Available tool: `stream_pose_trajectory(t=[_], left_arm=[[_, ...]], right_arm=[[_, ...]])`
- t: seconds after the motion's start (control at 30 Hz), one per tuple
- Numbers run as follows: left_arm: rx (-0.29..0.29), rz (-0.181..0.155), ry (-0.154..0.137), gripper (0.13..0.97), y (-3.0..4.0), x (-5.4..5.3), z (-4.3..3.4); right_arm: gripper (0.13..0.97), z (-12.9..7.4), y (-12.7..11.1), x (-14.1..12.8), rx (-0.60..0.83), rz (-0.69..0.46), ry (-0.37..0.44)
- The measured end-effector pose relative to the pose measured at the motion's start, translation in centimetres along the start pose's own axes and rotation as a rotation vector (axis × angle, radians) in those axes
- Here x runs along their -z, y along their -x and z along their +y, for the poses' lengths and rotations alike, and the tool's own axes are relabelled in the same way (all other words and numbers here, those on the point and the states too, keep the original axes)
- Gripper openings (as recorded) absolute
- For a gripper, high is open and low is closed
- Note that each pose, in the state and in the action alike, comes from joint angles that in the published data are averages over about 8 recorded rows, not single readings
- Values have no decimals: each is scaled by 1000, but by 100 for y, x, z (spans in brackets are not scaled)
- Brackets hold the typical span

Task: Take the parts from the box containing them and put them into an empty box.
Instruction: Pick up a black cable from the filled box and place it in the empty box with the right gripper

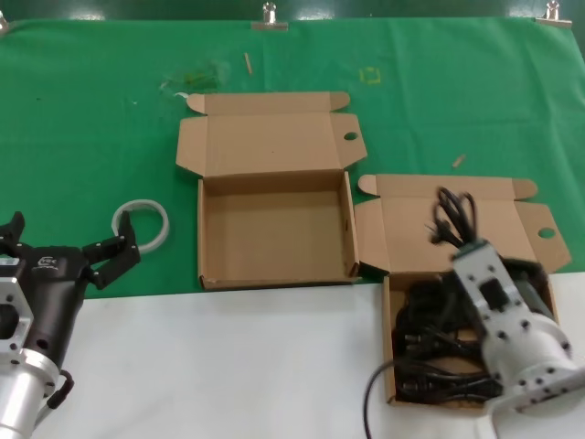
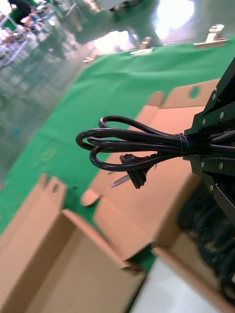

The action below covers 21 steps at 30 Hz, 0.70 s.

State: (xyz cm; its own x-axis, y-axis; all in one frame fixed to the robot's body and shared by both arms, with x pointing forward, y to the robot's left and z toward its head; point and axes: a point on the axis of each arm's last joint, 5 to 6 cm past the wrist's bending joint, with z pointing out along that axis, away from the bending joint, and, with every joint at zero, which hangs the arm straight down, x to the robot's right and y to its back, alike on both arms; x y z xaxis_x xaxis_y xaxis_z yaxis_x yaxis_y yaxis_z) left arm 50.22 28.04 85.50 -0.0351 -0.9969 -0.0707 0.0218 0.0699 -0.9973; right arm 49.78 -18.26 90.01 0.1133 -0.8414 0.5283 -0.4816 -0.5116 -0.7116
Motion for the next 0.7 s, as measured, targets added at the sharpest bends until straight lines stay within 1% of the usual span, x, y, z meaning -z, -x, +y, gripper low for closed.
stream_pose_trajectory(t=[0.27, 0.47, 0.7], left_arm=[[0, 0, 0, 965, 0, 0, 0], [0, 0, 0, 965, 0, 0, 0], [0, 0, 0, 965, 0, 0, 0]], right_arm=[[200, -326, 191, 17, 24, -51, -94], [200, -539, 393, -64, 35, -98, -175], [200, -743, 631, -192, 48, -154, -267]])
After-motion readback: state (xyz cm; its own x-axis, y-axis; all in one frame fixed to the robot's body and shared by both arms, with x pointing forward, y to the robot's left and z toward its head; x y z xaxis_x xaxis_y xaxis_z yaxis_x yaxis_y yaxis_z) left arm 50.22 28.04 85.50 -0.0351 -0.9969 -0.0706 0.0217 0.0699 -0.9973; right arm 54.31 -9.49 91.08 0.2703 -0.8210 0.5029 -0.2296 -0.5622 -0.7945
